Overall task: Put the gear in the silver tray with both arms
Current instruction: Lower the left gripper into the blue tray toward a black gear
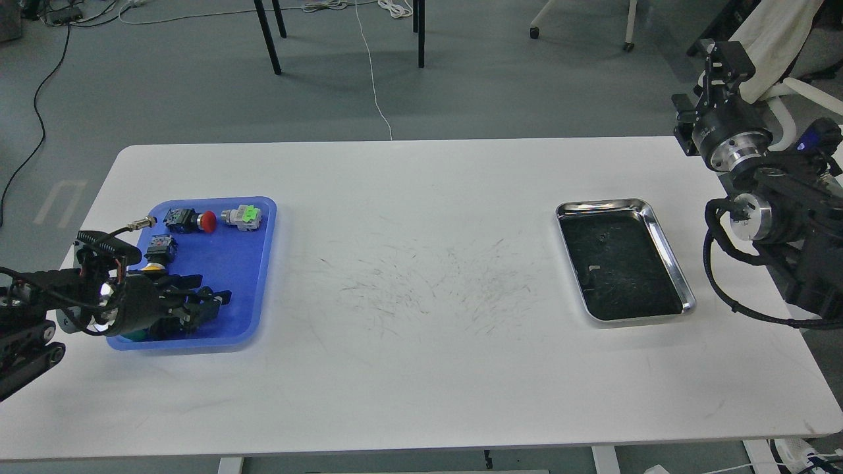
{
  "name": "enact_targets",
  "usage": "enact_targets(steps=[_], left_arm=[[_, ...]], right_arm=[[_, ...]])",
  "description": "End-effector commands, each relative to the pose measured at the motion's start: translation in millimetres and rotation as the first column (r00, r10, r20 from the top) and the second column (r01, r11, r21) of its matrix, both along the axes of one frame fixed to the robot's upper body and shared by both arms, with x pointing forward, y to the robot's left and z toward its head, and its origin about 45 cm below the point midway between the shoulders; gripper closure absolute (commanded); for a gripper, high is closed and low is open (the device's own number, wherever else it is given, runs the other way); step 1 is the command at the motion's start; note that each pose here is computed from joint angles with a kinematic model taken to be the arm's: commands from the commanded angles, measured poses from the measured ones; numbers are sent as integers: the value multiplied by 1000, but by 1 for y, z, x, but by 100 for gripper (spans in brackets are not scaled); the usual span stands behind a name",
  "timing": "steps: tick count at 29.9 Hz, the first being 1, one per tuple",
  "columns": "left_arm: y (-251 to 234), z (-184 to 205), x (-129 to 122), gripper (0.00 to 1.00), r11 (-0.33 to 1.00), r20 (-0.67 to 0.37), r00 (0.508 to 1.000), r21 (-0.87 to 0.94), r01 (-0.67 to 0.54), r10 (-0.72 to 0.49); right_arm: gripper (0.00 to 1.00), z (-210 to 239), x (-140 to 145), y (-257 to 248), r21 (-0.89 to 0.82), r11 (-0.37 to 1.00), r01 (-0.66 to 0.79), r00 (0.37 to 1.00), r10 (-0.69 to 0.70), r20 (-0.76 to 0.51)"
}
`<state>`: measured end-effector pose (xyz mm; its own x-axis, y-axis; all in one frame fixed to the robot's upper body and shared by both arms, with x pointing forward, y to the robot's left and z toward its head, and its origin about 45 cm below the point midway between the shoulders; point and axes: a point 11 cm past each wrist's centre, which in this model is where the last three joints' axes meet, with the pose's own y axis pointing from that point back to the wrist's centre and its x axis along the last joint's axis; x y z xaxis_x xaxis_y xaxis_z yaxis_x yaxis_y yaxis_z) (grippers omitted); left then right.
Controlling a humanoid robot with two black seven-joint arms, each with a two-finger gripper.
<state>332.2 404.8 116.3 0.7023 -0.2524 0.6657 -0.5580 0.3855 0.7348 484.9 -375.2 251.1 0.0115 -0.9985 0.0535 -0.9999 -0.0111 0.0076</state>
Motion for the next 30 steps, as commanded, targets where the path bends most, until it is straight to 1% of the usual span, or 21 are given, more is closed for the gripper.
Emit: enact_targets(steps=[1, 5, 7, 15, 17, 19, 20, 22, 26, 28, 30], left_arm=[[2, 1, -1, 36, 1000, 1, 1000, 4, -1, 1], [3, 0, -2, 41, 1000, -2, 1000, 8, -1, 1], [4, -1, -3, 49, 1000, -4, 1000, 21, 9, -9], [6, -2, -4, 53, 999, -3, 1000, 41, 24, -24], [7, -2, -4, 57, 998, -3, 1000, 48, 28, -28], [9, -1, -5, 64, 998, -4, 1000, 55, 30, -30], [9, 0, -4, 66, 998, -2, 1000, 58, 30, -30], [12, 2, -4, 73, 997, 0, 999, 66, 32, -33], [23, 7, -5, 77, 996, 7, 1000, 89, 22, -22], [24, 9, -5, 83, 996, 9, 1000, 91, 21, -22], [28, 11, -5, 86, 995, 11, 1000, 96, 16, -17]], right_arm=[[5, -2, 0, 2, 0, 1000, -1, 1000, 1, -4], [5, -4, 0, 4, 2, 1000, -7, 1000, 7, -7], [5, -8, -2, 5, 5, 1000, -9, 1000, 9, -14], [5, -7, -2, 4, 3, 1000, -10, 1000, 10, -14], [5, -8, -2, 5, 2, 1000, -10, 1000, 10, -14], [5, -8, -2, 5, 3, 1000, -12, 1000, 12, -14], [5, -8, -2, 5, 3, 1000, -12, 1000, 12, -14], [5, -8, -2, 5, 3, 1000, -12, 1000, 12, -14], [5, -9, -2, 5, 2, 1000, -10, 1000, 10, -16], [5, -9, -2, 5, 0, 1000, -9, 1000, 9, -17], [5, -9, -2, 5, 1, 1000, -10, 1000, 10, -17]])
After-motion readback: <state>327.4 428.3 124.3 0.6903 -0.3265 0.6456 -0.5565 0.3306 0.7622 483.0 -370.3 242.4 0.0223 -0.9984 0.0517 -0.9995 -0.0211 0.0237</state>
